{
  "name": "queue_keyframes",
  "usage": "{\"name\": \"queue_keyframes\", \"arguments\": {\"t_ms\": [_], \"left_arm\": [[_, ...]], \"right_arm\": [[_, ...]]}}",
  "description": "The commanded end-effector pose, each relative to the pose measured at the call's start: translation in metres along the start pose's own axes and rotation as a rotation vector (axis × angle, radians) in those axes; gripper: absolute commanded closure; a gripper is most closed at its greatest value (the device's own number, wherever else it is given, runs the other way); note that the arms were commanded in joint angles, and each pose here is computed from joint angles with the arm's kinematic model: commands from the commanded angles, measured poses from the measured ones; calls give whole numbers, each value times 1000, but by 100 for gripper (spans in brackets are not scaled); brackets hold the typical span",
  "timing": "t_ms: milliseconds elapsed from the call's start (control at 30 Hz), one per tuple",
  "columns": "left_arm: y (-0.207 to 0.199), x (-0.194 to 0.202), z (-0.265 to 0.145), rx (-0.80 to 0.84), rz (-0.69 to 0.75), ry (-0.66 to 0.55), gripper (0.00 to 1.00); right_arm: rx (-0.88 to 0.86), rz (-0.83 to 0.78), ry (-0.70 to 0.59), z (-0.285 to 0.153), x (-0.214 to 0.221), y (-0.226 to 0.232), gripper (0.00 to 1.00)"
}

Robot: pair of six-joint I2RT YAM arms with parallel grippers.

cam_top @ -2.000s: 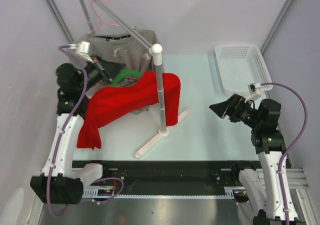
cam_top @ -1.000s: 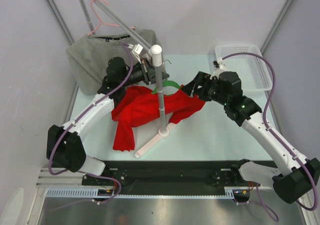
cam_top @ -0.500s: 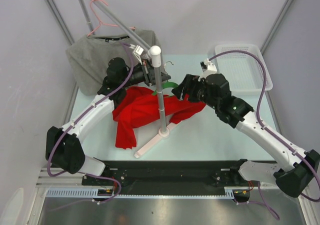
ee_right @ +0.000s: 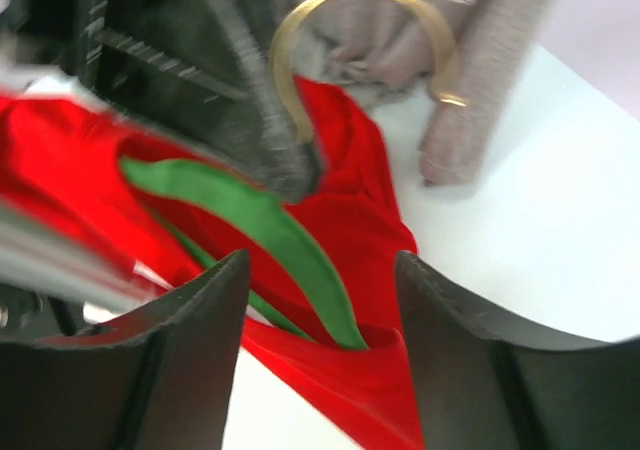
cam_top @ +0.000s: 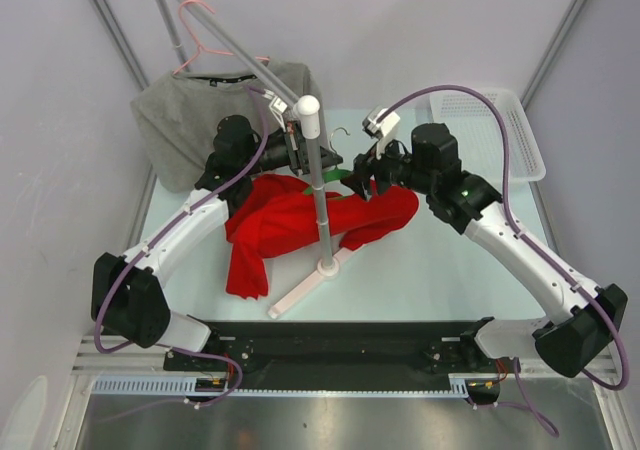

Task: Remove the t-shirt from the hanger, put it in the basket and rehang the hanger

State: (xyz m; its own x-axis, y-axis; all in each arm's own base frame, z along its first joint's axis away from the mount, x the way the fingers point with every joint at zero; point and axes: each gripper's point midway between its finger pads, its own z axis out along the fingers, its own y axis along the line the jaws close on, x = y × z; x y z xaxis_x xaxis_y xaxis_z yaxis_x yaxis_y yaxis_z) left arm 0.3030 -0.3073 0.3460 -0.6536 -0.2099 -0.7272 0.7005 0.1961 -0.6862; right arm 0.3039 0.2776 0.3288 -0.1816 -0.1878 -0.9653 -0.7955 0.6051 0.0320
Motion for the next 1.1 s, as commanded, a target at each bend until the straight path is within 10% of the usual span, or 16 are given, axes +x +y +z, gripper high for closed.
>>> {"name": "queue_keyframes", "arguments": {"t_ms": [0,533,767,867,1067], "left_arm": [[-42,-9,-1,110,22,25,100],[-56,-9,-2,146,17,35,100],[-56,-5,-3,140,4,50,98],[-48,-3,-4,91,8,58,70],[-25,-4,-21,-78,114,32,34]], "right_arm": [[-184,-180,-74,0,-11,21,40],[-143,-220,-112,14,5,14,49],[-162,-320,-142,15,1,13,85],[-190,-323,-127,14,-4,11,100],[-284,-312,-90,8,-2,12,100]]}}
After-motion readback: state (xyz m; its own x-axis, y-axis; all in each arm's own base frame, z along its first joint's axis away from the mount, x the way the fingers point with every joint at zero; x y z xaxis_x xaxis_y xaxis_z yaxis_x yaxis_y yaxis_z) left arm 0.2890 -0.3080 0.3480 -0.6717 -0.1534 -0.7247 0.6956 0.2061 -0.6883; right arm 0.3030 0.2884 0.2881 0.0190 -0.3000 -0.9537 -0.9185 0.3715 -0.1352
